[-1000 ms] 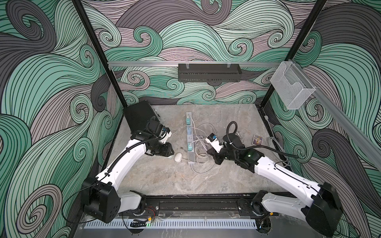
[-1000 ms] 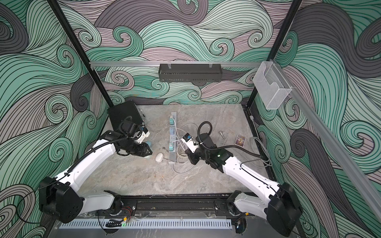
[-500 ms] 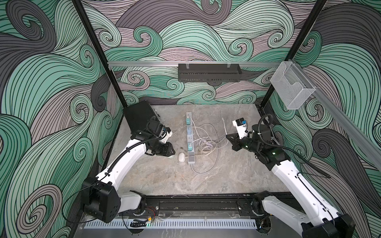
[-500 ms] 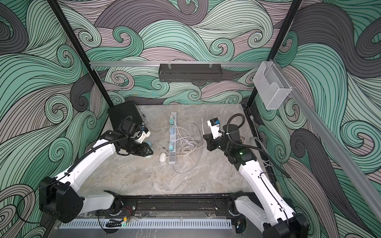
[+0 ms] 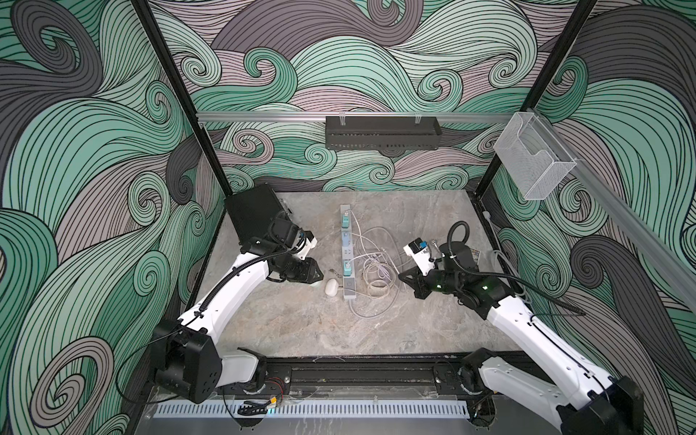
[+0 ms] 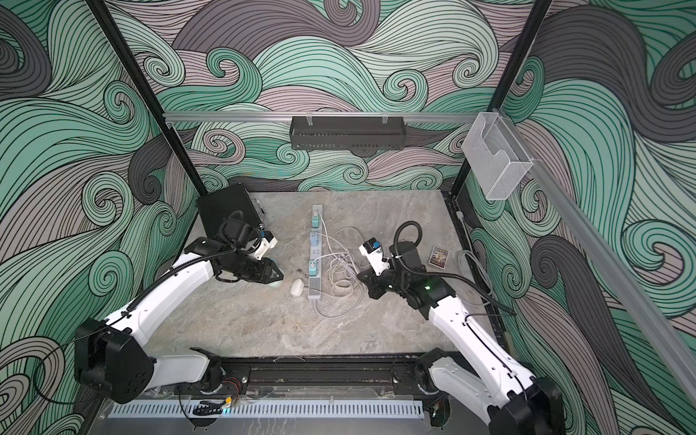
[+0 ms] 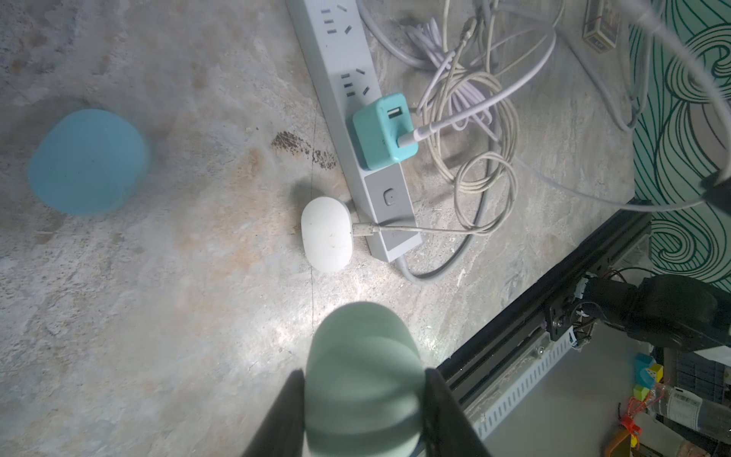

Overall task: Charge the bluetooth headset
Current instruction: Place the charging cable at the center of the board, then pick up the charging cable from the center of the board.

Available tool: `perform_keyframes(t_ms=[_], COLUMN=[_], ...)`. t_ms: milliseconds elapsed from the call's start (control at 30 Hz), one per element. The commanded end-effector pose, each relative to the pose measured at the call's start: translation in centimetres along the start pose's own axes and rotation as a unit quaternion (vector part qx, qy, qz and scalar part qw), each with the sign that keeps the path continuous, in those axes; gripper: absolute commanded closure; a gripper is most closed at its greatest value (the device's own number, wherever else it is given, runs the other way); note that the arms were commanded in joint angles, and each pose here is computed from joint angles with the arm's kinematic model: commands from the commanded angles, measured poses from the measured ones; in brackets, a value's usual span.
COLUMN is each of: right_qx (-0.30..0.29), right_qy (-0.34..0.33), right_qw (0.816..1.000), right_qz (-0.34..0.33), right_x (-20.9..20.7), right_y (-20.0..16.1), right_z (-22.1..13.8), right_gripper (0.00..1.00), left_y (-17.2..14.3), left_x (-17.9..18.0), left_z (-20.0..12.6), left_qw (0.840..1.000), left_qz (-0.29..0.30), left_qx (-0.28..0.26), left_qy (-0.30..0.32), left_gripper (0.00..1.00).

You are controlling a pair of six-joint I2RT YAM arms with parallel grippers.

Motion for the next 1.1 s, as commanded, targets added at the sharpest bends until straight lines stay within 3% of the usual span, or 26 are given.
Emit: perform_keyframes(t_ms=[0, 500, 667, 800, 933, 1067], right_qx=[0.03, 0.155, 0.16, 0.135, 0.104, 0.084], right_qy=[-0.033, -0.045, -0.036, -0.029, -0.035, -0.032], right_qw=[0.999, 0.981, 0.976, 0.975, 0.972, 0.957], right_qz=[0.031, 0.107, 0.143, 0.171, 0.208, 0.275], right_x=[-0.6, -0.4, -0.2, 0.0, -0.5, -1.4], right_y=[-1.5, -6.3, -5.7, -4.2, -2.5, -1.1], right_z=[1.5, 9.0, 9.7, 9.4, 8.5, 7.9], right_gripper=[1.0, 1.0, 0.72, 0.58, 0.57, 0.58], left_y=[0.7, 0.3, 0.2, 0.1, 0.0, -0.1], left_x=[-0.2, -0.1, -0.1, 0.0, 0.1, 0.2], left_z=[-0.1, 0.0, -0.1, -0.2, -0.3, -0.2], left_qw=[1.0, 1.0, 1.0, 1.0, 1.0, 1.0], left_qz=[0.003, 0.01, 0.013, 0.014, 0.015, 0.016], left_qx=[-0.006, -0.003, -0.002, -0.001, -0.001, -0.001], left_qy=[-0.012, -0.011, -0.009, -0.004, 0.001, 0.003], left_gripper=[0.77, 0.77, 0.77, 0.76, 0.77, 0.77])
Point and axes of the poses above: each gripper's point midway between its finger pads, its own z axis out along the fingers, its own x axis along the line the jaws close on, y = z × x, the point moved 5 cm from there along -z, back along the fingers, and after that the axes turned 1 degree about z, right-handed, at the moved point
